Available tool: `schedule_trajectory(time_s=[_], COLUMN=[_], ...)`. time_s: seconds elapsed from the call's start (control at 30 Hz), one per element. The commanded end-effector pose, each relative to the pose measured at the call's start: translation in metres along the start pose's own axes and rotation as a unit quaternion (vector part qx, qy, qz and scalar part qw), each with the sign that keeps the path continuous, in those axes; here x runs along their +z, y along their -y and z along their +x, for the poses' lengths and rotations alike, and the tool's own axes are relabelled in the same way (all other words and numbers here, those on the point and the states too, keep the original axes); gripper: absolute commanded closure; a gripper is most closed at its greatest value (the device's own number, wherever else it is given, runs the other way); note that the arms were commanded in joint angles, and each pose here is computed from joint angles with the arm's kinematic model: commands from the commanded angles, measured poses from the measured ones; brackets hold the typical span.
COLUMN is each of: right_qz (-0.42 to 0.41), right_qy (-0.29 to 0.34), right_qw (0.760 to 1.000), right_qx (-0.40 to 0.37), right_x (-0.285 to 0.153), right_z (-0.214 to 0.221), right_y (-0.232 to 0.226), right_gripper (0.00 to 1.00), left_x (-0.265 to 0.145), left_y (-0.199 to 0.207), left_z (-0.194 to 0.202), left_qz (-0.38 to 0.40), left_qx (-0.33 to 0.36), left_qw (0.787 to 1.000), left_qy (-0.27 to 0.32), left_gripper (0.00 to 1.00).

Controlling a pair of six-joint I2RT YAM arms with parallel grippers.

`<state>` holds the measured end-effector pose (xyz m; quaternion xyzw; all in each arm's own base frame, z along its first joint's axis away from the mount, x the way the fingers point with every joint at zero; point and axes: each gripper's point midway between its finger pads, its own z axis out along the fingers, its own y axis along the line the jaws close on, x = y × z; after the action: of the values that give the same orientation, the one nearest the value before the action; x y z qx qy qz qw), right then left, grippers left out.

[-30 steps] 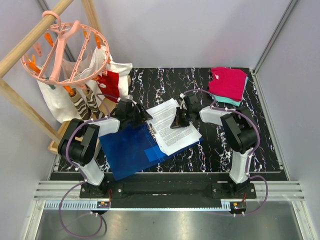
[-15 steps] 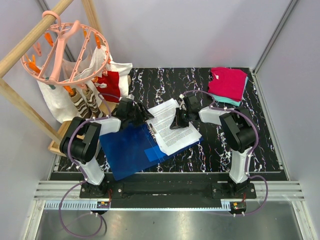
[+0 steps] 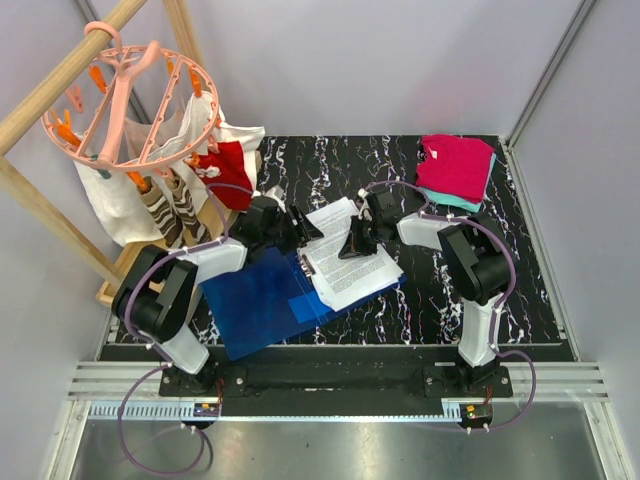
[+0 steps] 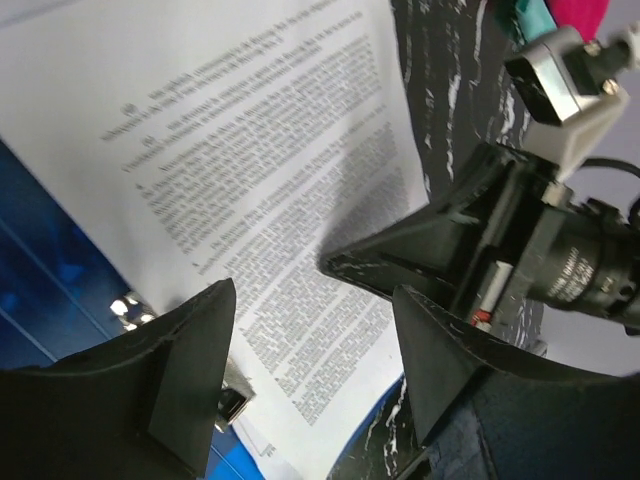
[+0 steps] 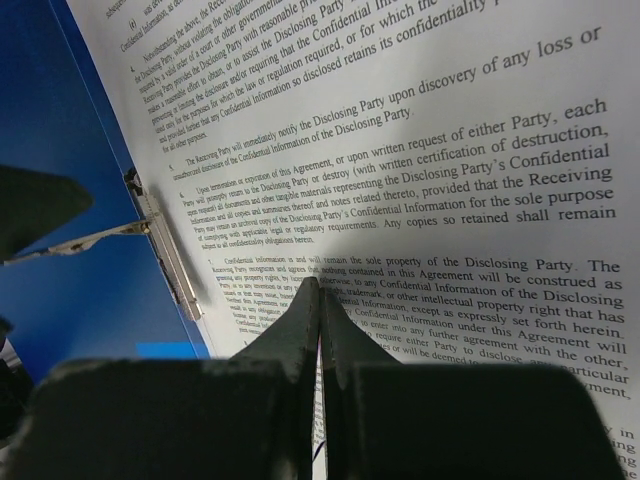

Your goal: Put the files into the folder

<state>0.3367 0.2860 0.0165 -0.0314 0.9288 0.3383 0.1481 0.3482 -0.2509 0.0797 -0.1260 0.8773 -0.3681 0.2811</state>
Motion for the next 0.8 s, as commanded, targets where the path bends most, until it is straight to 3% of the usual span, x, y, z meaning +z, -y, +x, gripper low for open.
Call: schedule_trajectory(time_s=[0.0,0.17,0.5,0.77], right_qz=[-0.01,-0.022,-0.043,-0.065], right_qy=[0.005,0.003,0.011,0.035], right_qw=[1.0,1.0,0.999,0.997], right_qx=[-0.005,0.001,0.011,0.015], right_x=[0.004,0.003,-0.004,-0.019], right_z=[-0.006,-0.008,-0.013,-0.028], right_y=[-0.007,-0.013,-0.027,-0.049], right_gripper=[1.0,1.0,0.76,0.61], left_x=[-0.013,-0.017,-0.022,-0.028], left_y=[0.032,0.029,0.033,0.041], left_z=[0.008,0.024,0.027,-0.024], left_qz=[0.056,0.054,0.047,-0.012], left_qx=[0.013,0.014,0.02,0.045], left_qw=[0.998,0.998,0.998,0.999], left_qy=[-0.001,-0.02,-0.044,0.003], left_gripper=[0.33,0.3,0.26,0.21])
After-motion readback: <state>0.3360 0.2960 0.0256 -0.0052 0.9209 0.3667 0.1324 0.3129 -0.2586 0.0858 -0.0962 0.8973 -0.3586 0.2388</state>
